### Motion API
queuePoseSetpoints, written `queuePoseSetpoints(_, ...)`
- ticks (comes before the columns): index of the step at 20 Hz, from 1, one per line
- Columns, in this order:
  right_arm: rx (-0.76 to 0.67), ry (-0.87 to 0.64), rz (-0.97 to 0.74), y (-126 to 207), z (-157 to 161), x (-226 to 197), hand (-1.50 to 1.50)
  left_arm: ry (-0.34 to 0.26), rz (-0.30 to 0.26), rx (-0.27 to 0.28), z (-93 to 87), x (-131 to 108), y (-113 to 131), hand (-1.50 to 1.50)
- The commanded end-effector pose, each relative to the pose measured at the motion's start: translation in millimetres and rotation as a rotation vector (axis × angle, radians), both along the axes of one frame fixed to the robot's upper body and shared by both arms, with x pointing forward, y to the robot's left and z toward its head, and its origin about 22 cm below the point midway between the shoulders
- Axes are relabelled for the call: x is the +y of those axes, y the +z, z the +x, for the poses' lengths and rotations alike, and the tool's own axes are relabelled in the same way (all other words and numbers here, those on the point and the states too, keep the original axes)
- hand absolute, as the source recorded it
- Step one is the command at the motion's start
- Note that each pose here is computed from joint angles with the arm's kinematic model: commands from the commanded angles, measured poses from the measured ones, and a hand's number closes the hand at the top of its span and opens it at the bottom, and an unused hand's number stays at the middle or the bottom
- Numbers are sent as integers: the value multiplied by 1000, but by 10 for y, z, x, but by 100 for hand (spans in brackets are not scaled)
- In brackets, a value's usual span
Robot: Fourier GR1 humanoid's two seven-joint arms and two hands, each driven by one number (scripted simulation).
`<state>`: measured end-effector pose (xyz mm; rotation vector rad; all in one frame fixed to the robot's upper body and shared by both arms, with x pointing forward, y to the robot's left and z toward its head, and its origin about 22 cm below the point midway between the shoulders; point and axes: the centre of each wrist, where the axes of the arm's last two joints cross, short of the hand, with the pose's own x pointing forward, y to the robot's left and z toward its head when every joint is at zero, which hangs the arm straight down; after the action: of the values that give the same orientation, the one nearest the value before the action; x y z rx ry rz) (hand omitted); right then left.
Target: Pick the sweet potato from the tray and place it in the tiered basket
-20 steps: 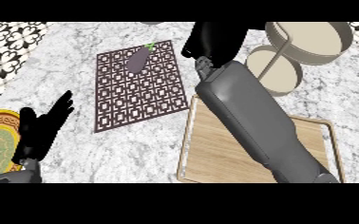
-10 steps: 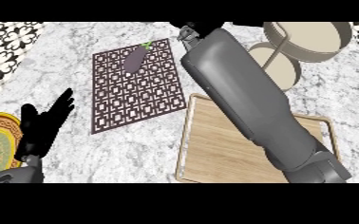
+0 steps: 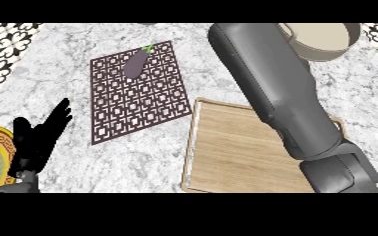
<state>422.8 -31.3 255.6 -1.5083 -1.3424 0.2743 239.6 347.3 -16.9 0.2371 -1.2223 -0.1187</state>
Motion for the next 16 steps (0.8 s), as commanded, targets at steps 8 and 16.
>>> queuePoseSetpoints(8,-155,-23,245,-89,384,-548,150,19,10,-2,36,-38,-86,0)
queuePoseSetpoints(16,155,-183,-282,-31,583,-1086,150,-1,11,6,22,-36,13,0)
